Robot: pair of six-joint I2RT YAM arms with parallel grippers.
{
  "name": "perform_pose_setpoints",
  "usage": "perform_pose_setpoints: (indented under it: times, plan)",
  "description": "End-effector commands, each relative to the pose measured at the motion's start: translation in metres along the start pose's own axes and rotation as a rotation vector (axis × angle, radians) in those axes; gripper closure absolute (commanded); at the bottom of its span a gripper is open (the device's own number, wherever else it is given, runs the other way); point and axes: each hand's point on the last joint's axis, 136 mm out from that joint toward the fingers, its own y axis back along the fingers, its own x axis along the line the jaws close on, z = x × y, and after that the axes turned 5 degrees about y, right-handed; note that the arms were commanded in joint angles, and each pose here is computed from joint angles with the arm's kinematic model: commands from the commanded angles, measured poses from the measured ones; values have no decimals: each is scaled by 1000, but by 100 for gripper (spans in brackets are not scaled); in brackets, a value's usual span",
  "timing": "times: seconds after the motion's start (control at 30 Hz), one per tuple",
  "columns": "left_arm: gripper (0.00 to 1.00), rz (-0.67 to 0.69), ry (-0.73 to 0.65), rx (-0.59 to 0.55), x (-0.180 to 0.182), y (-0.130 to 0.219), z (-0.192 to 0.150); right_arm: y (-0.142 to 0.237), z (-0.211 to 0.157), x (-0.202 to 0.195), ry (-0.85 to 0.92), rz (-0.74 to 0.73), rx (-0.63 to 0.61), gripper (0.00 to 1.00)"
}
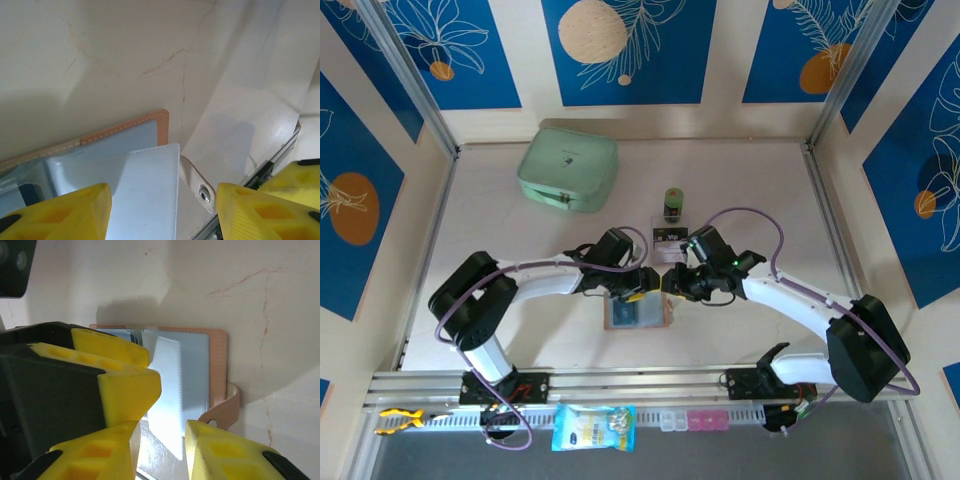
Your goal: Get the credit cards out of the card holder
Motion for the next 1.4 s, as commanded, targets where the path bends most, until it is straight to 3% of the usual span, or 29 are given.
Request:
perform_pose_setpoints:
  times: [0.0,0.3,0.57,0.8,1.07,1.37]
  plan:
    - [43,-27,-7,-12,-8,-3,5,5,-7,18,28,78,17,68]
    - [46,-4,4,-60,4,12,8,-3,-7,25,36,91,37,69]
    - [48,23,34,-129,26,38,9,-23,-11,42,61,122,99,79]
    - [54,60,80,-177,52,58,5,-48,-21,50,78,105,171,81]
    - [70,108,101,-164,74,63,-6,-71,-28,22,54,12,208,83]
    - [76,124,102,-171,83,65,-10,-81,-35,-1,43,-62,245,87]
